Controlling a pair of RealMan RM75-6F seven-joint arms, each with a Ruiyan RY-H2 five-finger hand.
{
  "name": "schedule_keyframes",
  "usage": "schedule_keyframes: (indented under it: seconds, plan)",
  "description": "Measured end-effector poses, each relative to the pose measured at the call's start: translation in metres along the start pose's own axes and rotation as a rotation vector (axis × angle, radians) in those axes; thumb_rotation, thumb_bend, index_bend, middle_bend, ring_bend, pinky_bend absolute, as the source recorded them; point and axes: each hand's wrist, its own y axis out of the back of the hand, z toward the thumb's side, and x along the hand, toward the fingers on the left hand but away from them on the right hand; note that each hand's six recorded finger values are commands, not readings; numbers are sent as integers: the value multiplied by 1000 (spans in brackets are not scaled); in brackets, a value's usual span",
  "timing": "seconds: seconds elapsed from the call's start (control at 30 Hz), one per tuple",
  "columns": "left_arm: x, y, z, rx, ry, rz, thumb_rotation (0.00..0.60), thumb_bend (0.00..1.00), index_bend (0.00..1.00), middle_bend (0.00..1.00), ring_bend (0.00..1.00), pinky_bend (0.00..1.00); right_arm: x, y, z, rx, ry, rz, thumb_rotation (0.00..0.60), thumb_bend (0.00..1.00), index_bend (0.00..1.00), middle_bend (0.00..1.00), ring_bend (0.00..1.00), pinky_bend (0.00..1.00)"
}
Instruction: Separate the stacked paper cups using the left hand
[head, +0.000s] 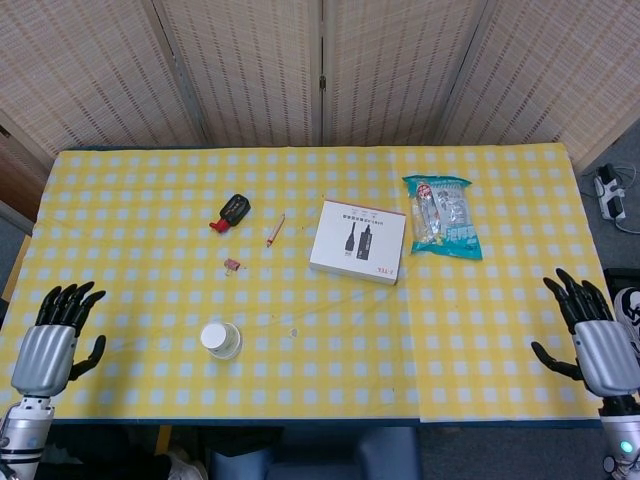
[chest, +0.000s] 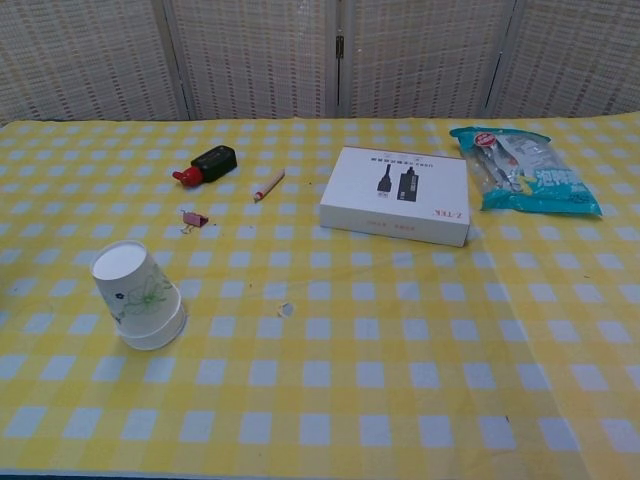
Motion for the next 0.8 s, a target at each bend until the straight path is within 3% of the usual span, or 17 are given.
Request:
schedule_keyframes:
  seconds: [0.2,0.53,0.8]
  plan:
    - [13,-5,21,2,-127,-65,600,495,223,123,94,0,-2,1,2,9,10,2,600,303,0,1,87,0]
    - [31,-23,68,33,-349,-254,600,490,169,116,73,0,-2,1,5,12,13,5,600,303,0,1,87,0]
    - [42,-41,96,65,-433,-389,600,482,105,73,44,0,-1,0,5,12,12,5,600,303,0,1,86,0]
